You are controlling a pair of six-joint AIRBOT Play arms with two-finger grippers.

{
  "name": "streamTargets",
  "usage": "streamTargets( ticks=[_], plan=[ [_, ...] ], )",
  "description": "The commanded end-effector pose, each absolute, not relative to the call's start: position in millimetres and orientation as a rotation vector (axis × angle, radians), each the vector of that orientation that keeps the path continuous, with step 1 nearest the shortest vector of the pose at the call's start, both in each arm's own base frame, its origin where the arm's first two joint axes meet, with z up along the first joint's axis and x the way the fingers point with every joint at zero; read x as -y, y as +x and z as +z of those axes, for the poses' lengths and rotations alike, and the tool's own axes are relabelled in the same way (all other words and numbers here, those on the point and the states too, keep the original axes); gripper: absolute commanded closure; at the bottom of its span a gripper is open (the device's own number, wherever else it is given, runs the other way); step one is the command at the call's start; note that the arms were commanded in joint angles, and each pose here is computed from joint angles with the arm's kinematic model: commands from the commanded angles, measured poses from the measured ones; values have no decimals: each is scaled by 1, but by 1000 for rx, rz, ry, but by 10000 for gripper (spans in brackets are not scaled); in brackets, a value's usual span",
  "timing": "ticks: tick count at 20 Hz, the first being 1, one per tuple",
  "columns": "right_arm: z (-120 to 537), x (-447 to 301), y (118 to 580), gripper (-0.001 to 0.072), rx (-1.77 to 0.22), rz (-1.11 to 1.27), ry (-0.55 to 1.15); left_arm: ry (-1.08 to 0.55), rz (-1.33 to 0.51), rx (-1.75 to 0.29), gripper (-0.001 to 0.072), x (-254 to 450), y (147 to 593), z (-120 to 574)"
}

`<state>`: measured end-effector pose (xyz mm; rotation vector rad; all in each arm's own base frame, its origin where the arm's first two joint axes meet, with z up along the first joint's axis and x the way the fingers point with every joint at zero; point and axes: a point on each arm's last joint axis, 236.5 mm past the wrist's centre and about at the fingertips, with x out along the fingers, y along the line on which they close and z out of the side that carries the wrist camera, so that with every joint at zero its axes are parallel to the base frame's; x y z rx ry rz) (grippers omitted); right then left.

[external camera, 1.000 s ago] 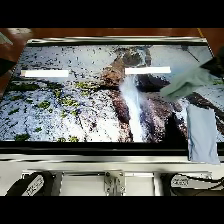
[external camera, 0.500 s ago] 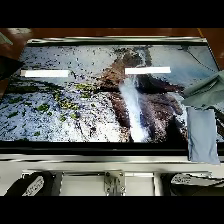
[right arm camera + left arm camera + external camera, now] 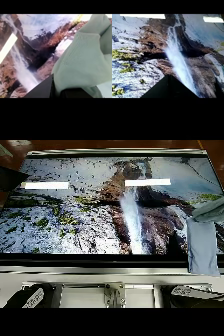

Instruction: Fold the shirts.

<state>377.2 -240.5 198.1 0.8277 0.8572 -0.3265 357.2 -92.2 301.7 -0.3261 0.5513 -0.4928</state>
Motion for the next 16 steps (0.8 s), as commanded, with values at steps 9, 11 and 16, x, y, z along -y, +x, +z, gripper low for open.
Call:
streamTargets(
  ticks=[9,11,16],
  plan=[
    [161,226,267,637,-1221,-569,813,-253,-512,-532,675,92,358,301],
    [134,226,239,637,-1329,-635,795,-253,-512,-532,675,92,358,301],
    [56,201,176,637,-1573,-704,805,-253,-511,-531,676,92,358,301]
  ],
)
